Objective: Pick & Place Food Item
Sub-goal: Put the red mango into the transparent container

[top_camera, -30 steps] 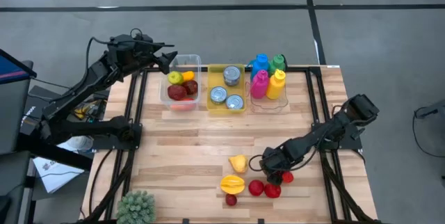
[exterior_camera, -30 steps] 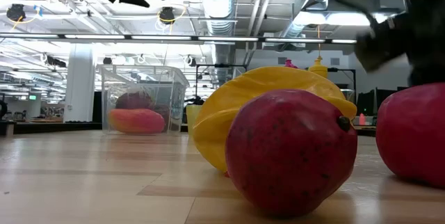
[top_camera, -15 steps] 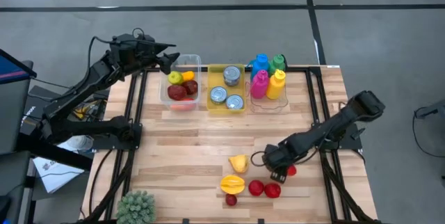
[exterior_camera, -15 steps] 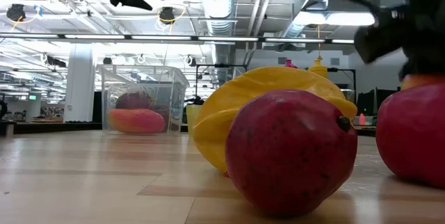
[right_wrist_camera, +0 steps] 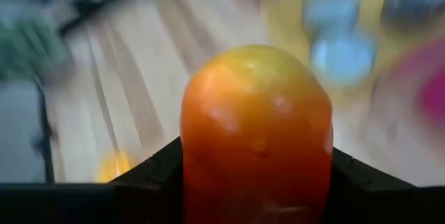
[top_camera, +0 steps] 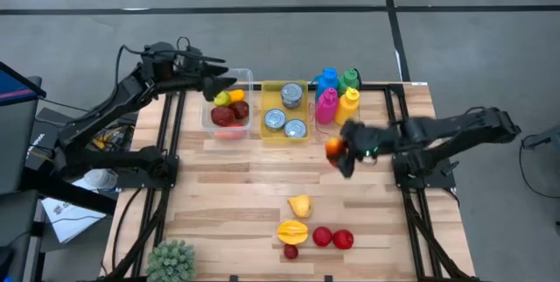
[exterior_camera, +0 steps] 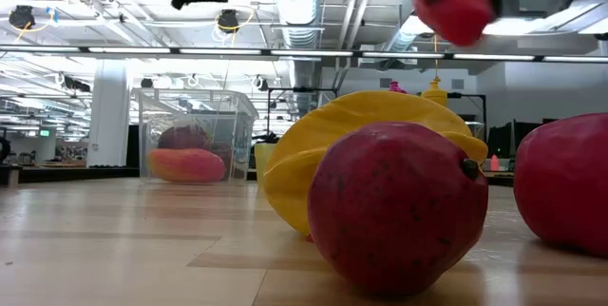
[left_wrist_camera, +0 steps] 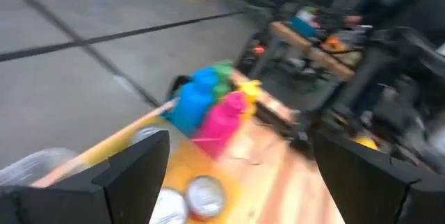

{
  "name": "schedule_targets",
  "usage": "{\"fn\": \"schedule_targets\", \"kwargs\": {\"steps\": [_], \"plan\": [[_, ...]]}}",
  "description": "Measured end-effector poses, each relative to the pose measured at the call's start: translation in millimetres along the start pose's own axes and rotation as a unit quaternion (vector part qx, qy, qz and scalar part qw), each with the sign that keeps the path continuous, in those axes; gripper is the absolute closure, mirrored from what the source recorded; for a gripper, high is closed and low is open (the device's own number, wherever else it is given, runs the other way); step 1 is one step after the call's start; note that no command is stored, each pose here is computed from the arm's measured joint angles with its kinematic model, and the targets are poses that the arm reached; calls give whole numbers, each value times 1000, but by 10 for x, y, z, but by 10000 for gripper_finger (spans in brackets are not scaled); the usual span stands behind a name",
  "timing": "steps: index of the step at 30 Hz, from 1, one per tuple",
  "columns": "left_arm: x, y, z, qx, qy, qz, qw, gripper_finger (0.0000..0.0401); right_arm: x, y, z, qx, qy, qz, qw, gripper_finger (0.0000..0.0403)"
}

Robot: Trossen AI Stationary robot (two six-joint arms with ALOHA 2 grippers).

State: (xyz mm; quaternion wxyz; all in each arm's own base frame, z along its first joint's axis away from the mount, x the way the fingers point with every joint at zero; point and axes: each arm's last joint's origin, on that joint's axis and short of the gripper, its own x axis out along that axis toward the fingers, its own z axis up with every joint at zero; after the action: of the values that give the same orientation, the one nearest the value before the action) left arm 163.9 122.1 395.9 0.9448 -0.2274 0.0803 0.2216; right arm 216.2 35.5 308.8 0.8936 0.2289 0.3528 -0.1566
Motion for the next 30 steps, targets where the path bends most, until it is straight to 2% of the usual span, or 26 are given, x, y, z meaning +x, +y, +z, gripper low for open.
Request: {"fn": "schedule_targets", "kwargs": {"steps": [6,11,15,23,26,30], "plan": [[296,-218,-15,3,0,-104,995,60,-315,-54,539,-12,-175,31,984,193],[676,-470,-144,29,5,-169,985,60,-420,-84,857,-24,-264,32,964,191],[969,-625,-285,64,4,-205,977,60,-408,-100,1008,-49,-283,15,958,190],[1452,-745,-498,76,-19,-255,964,60,-206,-60,1232,-73,-274,8,959,189],[1567,-773,-599,76,-4,-276,958,60,-100,-34,1289,-77,-263,8,962,189],[1649,-802,-706,74,16,-280,957,60,-21,28,1372,-90,-255,26,962,188]]}}
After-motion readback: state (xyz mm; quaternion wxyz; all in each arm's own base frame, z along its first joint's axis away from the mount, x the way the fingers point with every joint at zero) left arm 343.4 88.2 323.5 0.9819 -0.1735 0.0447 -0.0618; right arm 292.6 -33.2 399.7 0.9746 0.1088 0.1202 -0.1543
